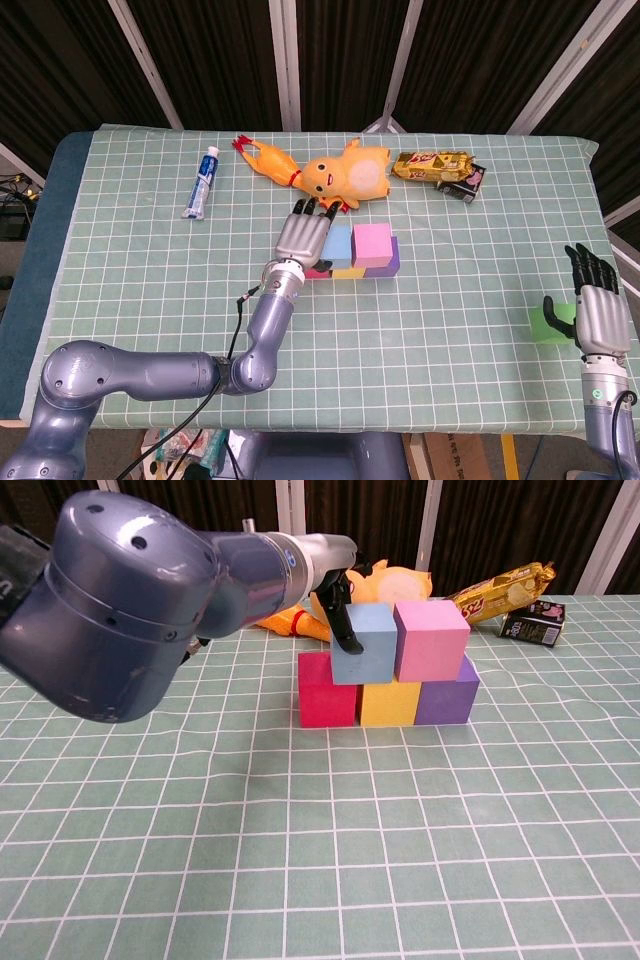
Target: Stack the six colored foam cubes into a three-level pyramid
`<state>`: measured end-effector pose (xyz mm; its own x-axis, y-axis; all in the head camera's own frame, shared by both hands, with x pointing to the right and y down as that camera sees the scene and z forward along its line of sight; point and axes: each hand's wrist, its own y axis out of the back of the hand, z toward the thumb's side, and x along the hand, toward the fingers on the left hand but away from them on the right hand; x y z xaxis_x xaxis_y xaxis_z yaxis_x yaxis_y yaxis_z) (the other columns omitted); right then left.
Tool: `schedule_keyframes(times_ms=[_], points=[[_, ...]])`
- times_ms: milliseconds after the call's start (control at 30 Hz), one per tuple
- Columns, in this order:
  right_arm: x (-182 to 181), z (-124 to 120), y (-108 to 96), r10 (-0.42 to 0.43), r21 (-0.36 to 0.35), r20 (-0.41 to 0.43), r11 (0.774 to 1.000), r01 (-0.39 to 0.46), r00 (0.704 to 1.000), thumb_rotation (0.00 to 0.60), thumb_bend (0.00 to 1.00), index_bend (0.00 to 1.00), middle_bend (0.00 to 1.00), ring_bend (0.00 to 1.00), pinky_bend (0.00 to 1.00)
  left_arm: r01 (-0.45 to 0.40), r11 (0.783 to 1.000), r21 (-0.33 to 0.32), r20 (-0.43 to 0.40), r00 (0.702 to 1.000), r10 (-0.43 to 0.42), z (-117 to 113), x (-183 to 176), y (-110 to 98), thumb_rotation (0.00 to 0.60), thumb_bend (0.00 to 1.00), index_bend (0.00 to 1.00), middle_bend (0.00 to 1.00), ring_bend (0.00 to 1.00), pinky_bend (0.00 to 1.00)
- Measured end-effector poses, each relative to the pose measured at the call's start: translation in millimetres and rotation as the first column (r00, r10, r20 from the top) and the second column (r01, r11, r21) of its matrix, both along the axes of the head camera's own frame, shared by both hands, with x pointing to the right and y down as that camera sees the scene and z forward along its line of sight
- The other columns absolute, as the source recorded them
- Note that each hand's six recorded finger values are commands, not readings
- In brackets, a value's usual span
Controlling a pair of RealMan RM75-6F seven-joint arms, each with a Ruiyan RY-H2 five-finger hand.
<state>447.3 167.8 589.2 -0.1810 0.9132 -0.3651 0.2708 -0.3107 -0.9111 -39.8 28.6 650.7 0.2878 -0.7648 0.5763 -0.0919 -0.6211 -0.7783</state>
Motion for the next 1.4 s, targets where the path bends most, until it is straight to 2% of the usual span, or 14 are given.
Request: schedule_keyframes(times_ms=[667,1200,1400], points=[[-0.3,0.4,0.3,0.0,-0.003,0.0,1.0,0.0,1.0,0.6,0.47,0.0,0.0,0.0,0.0,0.002,1.0,0.0,-0.01,1.0,-0.002,0.2,3.7,-0.4,0.6,0.36,0.0,0.41,0.03,0.03],[0.1,0.5,0.5,0.001,-0.004,0.0,1.0,-0.001,1.0,0.6,0.47,0.0,0.0,0.0,0.0,0.011,1.0,-0.02,0.004,1.0,-0.011,8.6,0.2,1.5,0.6,0.25,0.0,0.14,0.02,0.03],[0.6,-0.1,0.3,0.002,-0.003,-0.001,1.0,-0.002,1.0,0.6,0.47,0.0,0.0,0.0,0.0,0.007,1.0,-0.025,-0.01,1.0,-0.007,5.6,0.0,2.4,0.6,0.21,0.0,0.09,0.01,0.03]])
